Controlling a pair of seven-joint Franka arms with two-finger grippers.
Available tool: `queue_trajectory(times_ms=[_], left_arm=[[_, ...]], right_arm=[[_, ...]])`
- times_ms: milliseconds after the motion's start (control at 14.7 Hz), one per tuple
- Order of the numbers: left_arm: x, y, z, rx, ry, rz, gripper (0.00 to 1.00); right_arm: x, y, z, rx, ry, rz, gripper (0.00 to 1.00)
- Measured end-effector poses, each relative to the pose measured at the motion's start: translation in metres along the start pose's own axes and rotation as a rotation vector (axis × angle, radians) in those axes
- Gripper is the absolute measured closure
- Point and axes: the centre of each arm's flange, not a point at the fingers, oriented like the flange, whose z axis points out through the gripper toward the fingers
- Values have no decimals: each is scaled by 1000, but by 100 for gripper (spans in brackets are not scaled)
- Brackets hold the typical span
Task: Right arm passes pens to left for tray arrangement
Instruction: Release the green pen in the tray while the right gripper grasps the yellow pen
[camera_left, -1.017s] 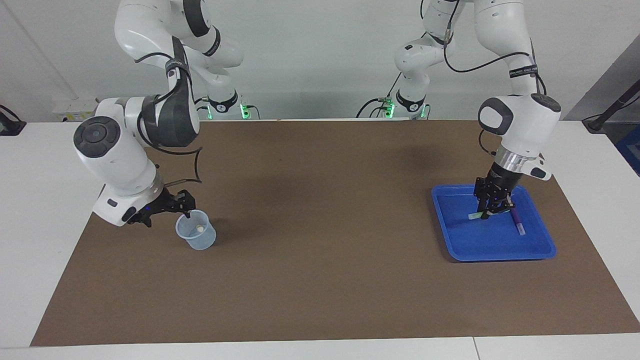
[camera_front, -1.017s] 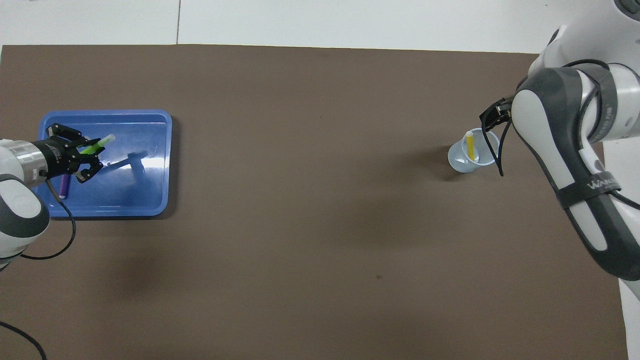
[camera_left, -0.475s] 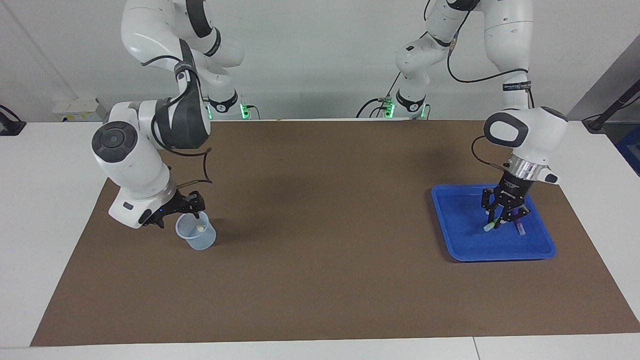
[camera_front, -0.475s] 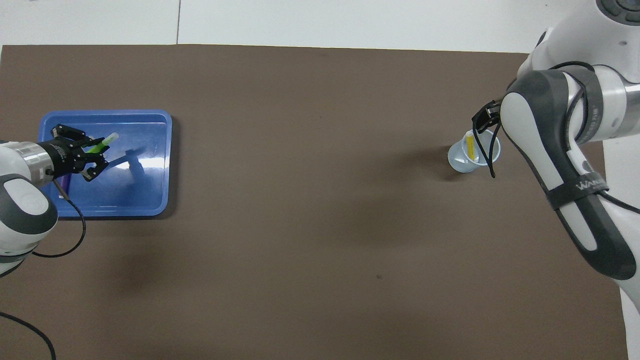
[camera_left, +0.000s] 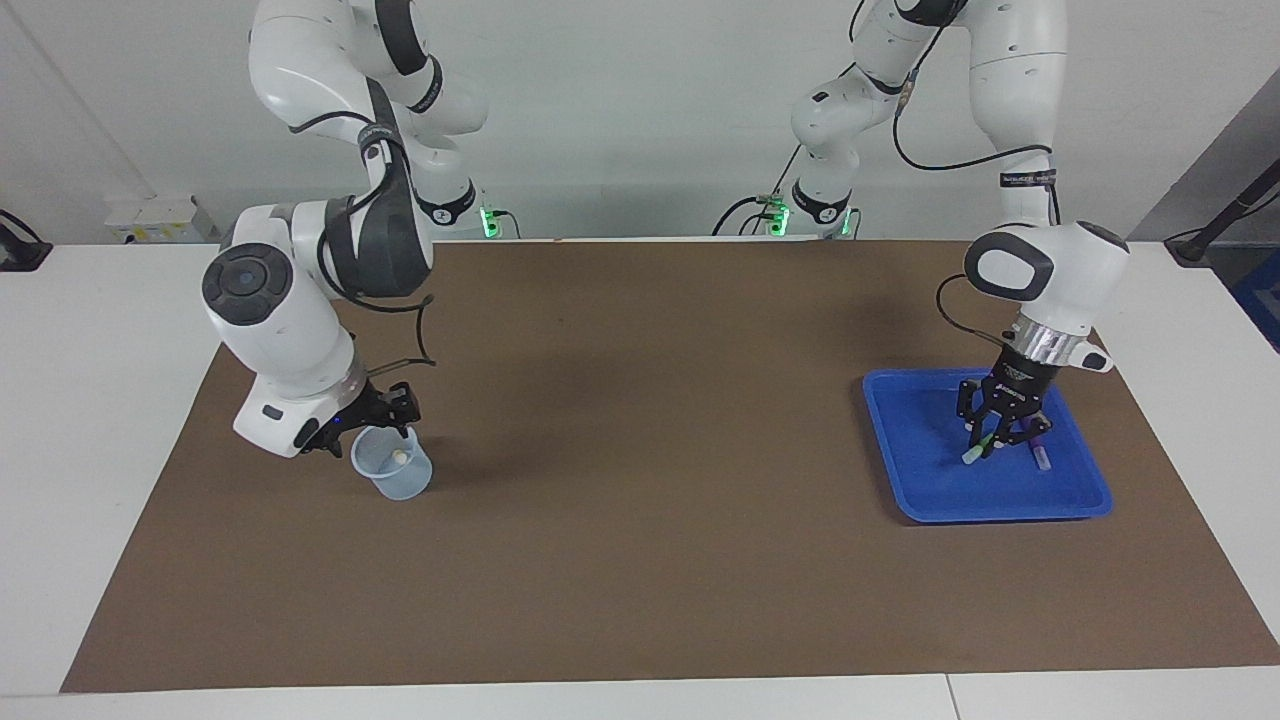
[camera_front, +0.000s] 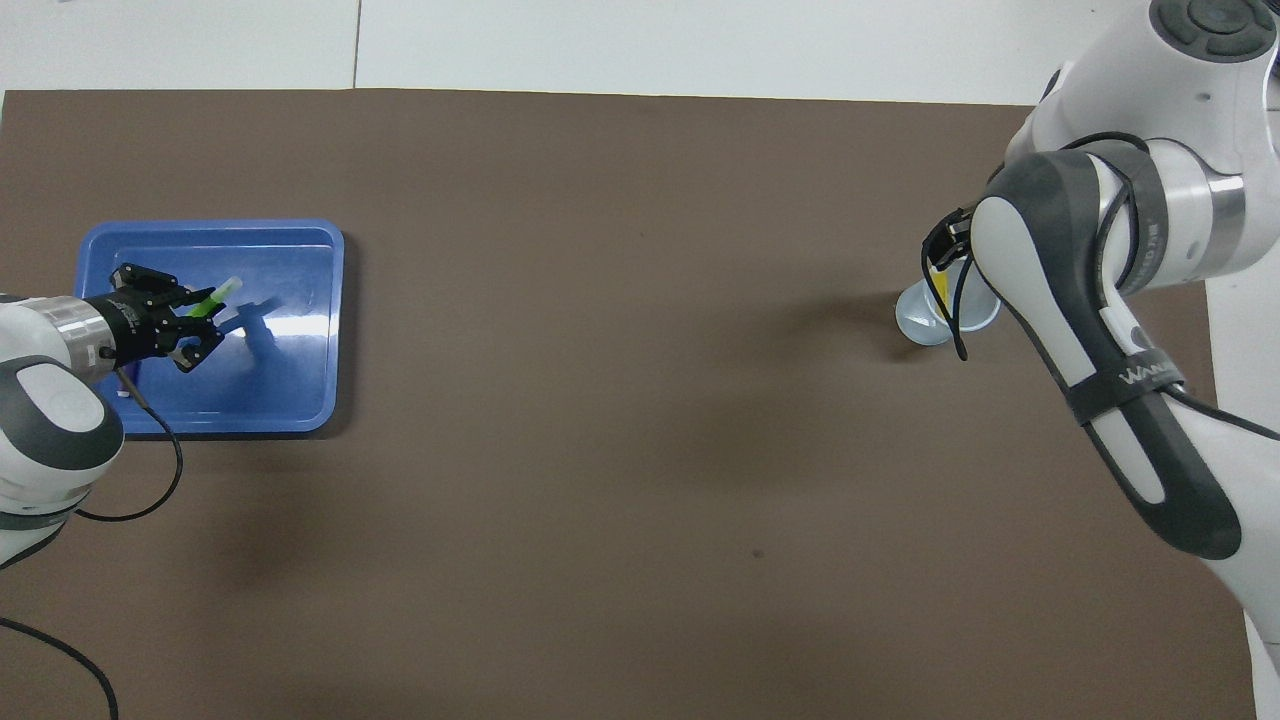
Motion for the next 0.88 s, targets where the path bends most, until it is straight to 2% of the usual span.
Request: queue_trajectory(times_ms=[68, 339, 678, 882], left_arm=[[1, -1, 0, 1, 1, -1, 80], [5, -7, 5, 17, 7, -5, 80], [8, -13, 8, 25, 13, -4, 80], [5, -14, 9, 29, 10, 78, 80]], right_arm=[[1, -2, 3, 1, -1, -3, 35], [5, -15, 8, -2, 8, -23, 38], [5, -17, 24, 3, -12, -27, 43], [4, -17, 28, 1, -19, -28, 48]])
